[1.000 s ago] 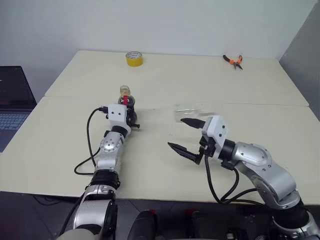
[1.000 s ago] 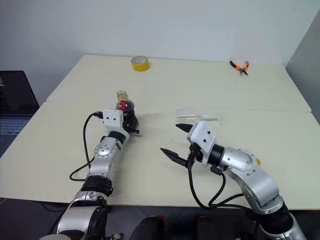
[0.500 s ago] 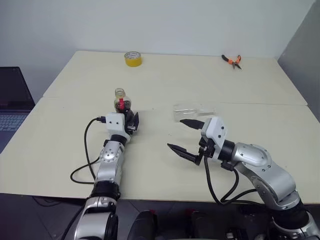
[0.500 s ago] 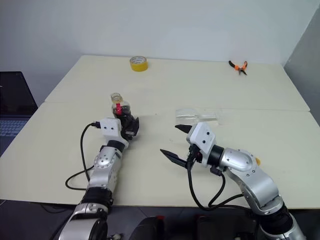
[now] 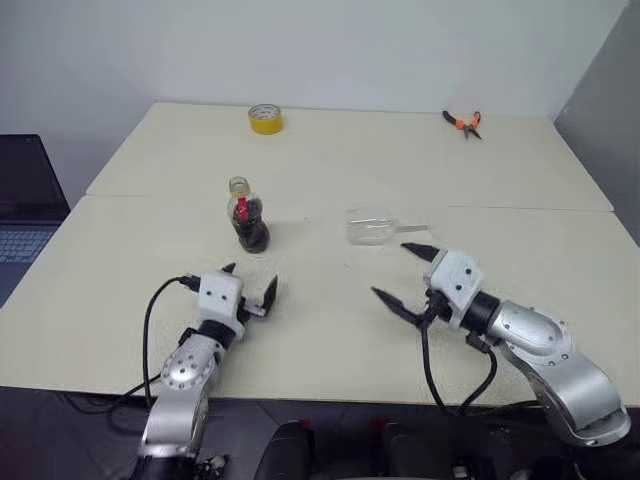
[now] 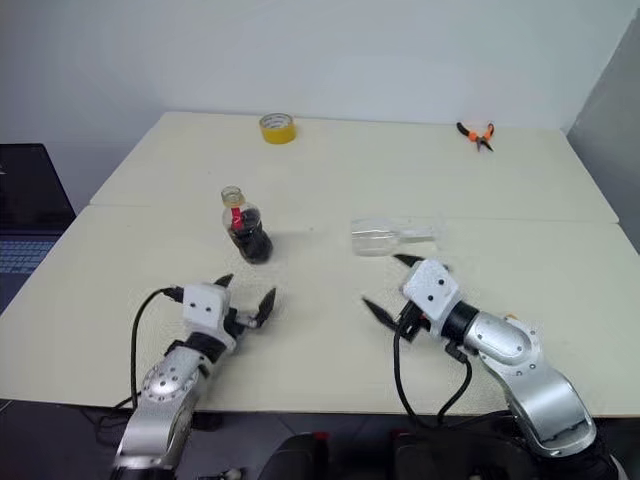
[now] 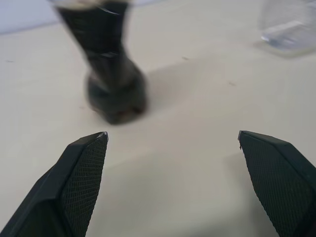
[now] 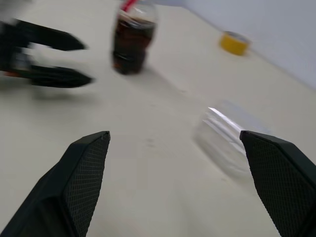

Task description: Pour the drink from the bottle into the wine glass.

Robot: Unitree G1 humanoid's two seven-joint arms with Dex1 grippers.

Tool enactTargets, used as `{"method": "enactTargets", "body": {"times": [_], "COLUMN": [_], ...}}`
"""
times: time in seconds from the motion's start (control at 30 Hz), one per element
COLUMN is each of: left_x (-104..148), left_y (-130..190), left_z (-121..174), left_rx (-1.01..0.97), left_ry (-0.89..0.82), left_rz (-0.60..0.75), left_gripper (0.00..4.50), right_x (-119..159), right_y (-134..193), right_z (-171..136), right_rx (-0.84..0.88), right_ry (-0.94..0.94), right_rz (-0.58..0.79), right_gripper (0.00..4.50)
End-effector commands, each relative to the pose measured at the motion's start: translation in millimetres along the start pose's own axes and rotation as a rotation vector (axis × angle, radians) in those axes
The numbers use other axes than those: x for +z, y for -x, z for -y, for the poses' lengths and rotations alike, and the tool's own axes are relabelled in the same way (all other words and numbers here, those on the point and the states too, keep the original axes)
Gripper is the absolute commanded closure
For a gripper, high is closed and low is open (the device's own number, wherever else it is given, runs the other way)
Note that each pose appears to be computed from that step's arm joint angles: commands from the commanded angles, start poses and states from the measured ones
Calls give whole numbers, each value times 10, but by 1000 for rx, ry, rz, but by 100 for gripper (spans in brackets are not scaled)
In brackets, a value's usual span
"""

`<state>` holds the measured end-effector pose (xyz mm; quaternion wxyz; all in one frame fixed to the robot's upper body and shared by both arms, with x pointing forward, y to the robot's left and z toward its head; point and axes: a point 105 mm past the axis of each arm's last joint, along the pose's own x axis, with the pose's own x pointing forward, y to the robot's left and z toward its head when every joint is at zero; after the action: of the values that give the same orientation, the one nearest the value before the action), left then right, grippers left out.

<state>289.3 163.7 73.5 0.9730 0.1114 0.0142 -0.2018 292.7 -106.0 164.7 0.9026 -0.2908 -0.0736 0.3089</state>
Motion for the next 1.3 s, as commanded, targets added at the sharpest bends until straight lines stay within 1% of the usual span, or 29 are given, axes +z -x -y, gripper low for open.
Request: {"method": "enactTargets", "body": {"times": [0.03, 0.07, 0.13, 0.2, 0.37, 0.6, 0.73, 1.03, 1.13, 1.23, 1.3], "left_x": [314, 348, 442, 521, 691, 752, 761, 764, 772, 749, 736], "left_y": [-98, -124, -161, -193, -297, -384, -405, -428, -438, -435, -434], "left_z": [337, 393, 466, 480, 435, 350, 323, 327, 320, 322, 329], "left_rx": [-248, -312, -437, -519, -612, -593, -575, -564, -556, -555, -556], "left_ry": [38, 60, 55, 37, -5, -61, -76, -79, -79, -77, -75], "left_rz": [73, 68, 72, 74, 86, 111, 121, 127, 131, 126, 123], "left_gripper": [2, 2, 2, 2, 2, 2, 2, 2, 0, 0, 0], "right_x": [-39, -92, -173, -273, -524, -646, -706, -785, -746, -768, -773], "right_y": [-148, -202, -308, -377, -478, -644, -837, -1059, -1095, -1103, -1106], "right_z": [217, 245, 327, 393, 427, 417, 484, 615, 628, 568, 555], "right_rx": [-136, -148, -172, -178, -146, -144, -180, -211, -234, -220, -223], "right_ry": [336, 437, 582, 645, 724, 789, 844, 898, 871, 864, 859], "right_rz": [-58, -92, -137, -181, -274, -306, -330, -354, -340, -340, -339], "right_gripper": [0, 0, 0, 0, 0, 0, 0, 0, 57, 159, 236]}}
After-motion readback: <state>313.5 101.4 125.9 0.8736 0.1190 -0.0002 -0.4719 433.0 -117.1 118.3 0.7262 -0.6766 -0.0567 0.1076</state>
